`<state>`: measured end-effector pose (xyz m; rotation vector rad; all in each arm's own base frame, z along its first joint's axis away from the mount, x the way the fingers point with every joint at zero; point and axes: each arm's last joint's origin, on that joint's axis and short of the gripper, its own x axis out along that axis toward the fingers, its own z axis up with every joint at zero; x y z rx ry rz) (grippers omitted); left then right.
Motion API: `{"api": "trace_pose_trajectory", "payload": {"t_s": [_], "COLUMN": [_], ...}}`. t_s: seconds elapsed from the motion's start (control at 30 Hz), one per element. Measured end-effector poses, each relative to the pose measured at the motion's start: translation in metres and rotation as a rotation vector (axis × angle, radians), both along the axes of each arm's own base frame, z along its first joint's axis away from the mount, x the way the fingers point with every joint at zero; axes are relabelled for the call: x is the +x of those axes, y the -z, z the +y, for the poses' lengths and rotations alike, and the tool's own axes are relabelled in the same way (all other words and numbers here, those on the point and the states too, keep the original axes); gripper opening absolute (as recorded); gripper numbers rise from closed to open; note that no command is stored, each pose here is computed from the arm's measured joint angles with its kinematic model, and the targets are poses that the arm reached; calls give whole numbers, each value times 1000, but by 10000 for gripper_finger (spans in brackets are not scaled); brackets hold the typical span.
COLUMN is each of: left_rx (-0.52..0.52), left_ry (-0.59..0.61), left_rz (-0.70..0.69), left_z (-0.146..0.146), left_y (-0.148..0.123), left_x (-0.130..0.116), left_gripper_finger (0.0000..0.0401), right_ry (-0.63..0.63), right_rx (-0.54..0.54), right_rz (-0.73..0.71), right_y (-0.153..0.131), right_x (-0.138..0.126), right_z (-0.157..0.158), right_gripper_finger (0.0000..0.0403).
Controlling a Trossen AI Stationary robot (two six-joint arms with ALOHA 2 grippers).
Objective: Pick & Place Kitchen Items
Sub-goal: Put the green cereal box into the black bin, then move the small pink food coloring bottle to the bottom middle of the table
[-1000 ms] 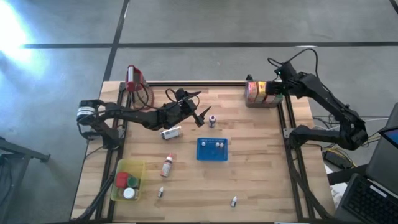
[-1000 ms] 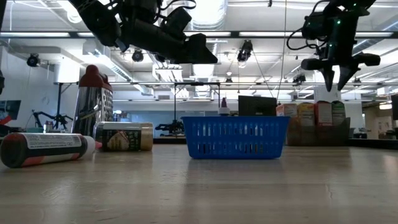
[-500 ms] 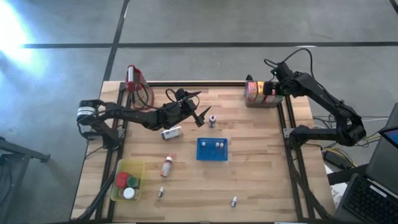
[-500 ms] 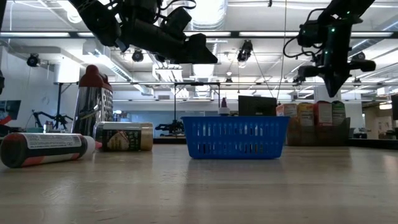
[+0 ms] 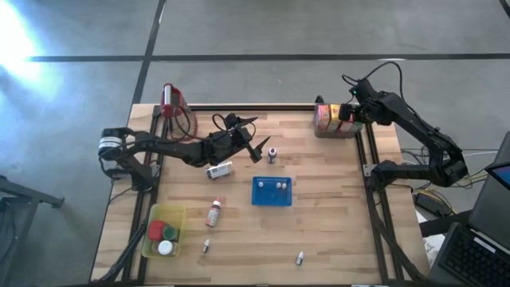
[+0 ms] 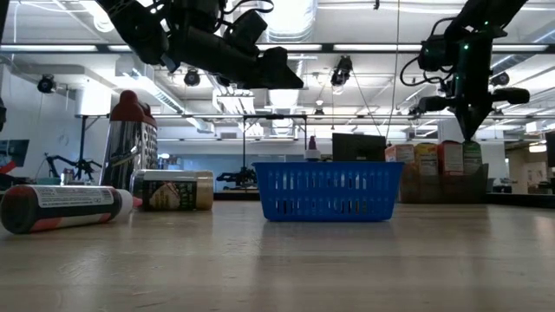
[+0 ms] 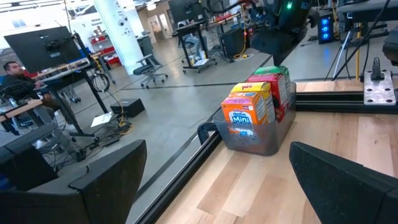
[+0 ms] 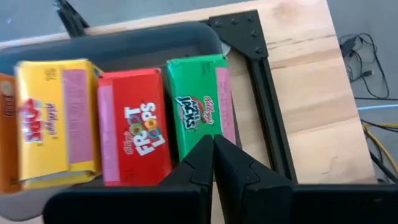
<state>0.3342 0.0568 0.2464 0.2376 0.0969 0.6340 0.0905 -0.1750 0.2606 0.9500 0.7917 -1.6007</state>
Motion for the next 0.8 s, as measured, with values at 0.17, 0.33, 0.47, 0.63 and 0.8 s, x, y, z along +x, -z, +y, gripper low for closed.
{"api": "trace_pose_trajectory", "payload": {"t_s": [0.17, 0.33, 0.47, 0.63, 0.8], "left_rx": [0, 11, 14, 14, 14], "left_ry": [0, 0, 0, 0, 0], "left_rz": [1, 9, 11, 9, 8], "left_z": [0, 0, 0, 0, 0], "left_y": [0, 0, 0, 0, 0], "left_x": [0, 0, 0, 0, 0], "left_gripper_finger": [399, 399, 399, 399, 399], "right_ry": [0, 5, 5, 12, 8], "right_rx": [67, 103, 75, -34, -116], "right_rz": [19, 56, 45, 0, -36], "right_y": [12, 22, 14, -6, -20], "right_x": [4, 8, 4, -5, -12], "right_z": [-7, -14, -8, 6, 20], "right_gripper_finger": [8, 8, 8, 8, 8]}}
